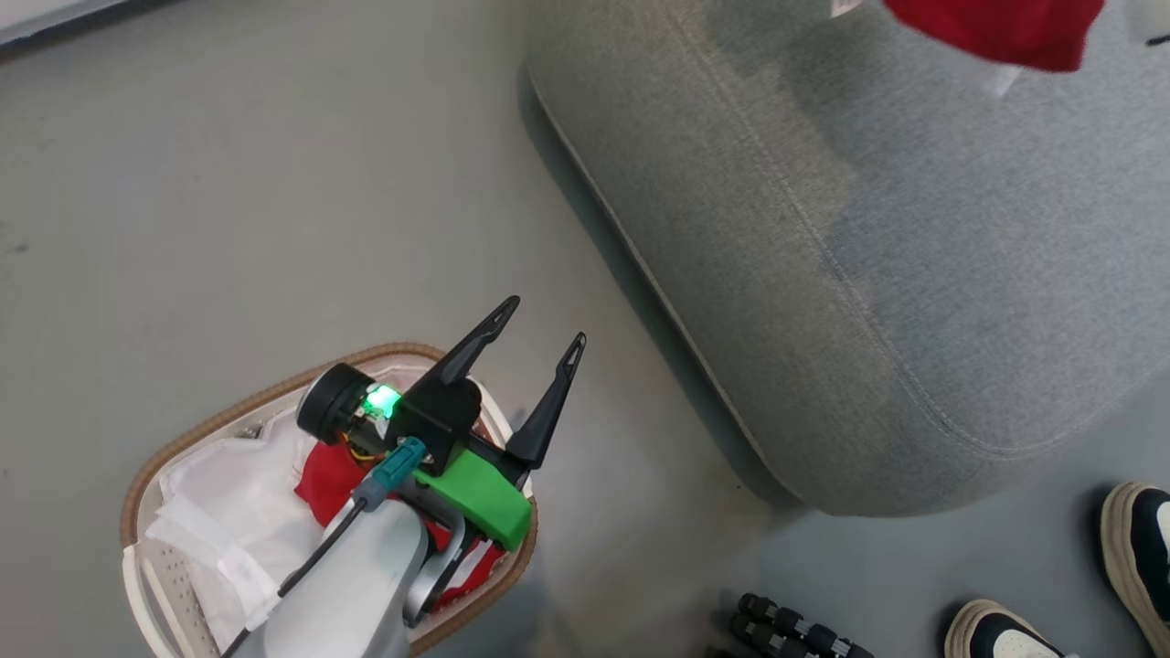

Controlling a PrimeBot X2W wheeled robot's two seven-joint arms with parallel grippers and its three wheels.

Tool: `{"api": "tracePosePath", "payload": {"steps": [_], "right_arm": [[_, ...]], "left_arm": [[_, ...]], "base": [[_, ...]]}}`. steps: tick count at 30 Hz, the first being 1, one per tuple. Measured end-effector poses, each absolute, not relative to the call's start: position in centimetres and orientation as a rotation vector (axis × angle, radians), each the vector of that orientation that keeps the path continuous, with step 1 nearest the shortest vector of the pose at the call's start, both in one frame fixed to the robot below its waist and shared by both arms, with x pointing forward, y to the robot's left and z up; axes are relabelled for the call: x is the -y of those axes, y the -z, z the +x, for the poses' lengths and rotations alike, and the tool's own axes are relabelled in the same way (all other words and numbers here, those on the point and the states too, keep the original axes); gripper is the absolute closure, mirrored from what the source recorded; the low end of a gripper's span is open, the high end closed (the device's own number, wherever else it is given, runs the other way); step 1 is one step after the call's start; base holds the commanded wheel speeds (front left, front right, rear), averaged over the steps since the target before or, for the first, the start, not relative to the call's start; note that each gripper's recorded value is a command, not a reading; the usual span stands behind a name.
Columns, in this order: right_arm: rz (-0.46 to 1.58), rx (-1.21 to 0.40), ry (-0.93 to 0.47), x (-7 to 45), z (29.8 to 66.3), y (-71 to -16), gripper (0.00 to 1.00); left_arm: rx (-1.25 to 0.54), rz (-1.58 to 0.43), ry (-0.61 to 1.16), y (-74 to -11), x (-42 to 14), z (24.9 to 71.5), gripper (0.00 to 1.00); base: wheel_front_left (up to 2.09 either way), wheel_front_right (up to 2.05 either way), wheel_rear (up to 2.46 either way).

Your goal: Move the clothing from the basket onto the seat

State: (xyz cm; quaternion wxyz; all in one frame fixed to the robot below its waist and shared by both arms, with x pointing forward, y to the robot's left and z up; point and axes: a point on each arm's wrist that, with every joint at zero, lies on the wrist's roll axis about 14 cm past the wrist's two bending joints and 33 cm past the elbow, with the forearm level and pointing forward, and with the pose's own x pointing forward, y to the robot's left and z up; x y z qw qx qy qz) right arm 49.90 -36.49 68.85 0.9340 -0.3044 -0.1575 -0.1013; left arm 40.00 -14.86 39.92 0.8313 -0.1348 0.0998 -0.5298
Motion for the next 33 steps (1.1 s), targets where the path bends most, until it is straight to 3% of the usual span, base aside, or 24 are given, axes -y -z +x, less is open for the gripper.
{"api": "tracePosePath", "payload": {"steps": [7,14,20,21,22,23,24,33], "right_arm": [[-0.664,0.199,0.296,41.0,53.6,-66.2,1.0],[-0.53,-0.02,0.349,43.0,55.8,-56.0,1.0],[-0.406,-0.265,0.385,43.7,53.8,-45.2,1.0],[-0.386,-0.293,0.387,43.5,53.5,-43.8,0.92],[-0.367,-0.315,0.394,43.4,53.0,-42.6,0.69],[-0.351,-0.335,0.402,43.4,52.5,-41.6,0.05],[-0.341,-0.352,0.409,43.4,51.9,-40.9,0.0],[-0.257,-0.351,0.494,43.0,46.0,-39.6,0.0]], "left_arm": [[-0.233,-0.291,1.036,-37.7,12.5,42.6,0.0],[-0.248,-0.3,0.962,-36.0,10.2,44.2,0.0],[-0.27,-0.305,0.887,-34.9,8.0,44.9,0.0],[-0.275,-0.304,0.873,-34.7,7.5,45.0,0.0],[-0.282,-0.303,0.86,-34.5,7.1,45.0,0.0],[-0.289,-0.3,0.852,-34.3,6.8,44.9,0.0],[-0.292,-0.298,0.848,-34.2,6.6,44.8,0.0],[-0.272,-0.277,0.806,-35.7,5.4,44.8,0.0]], "base": [[0.0,0.0,0.0],[0.0,0.0,0.0],[0.0,0.0,0.0],[0.0,0.0,0.0],[0.0,0.0,0.0],[0.0,0.0,0.0],[0.0,0.0,0.0],[0.0,0.0,0.0]]}}
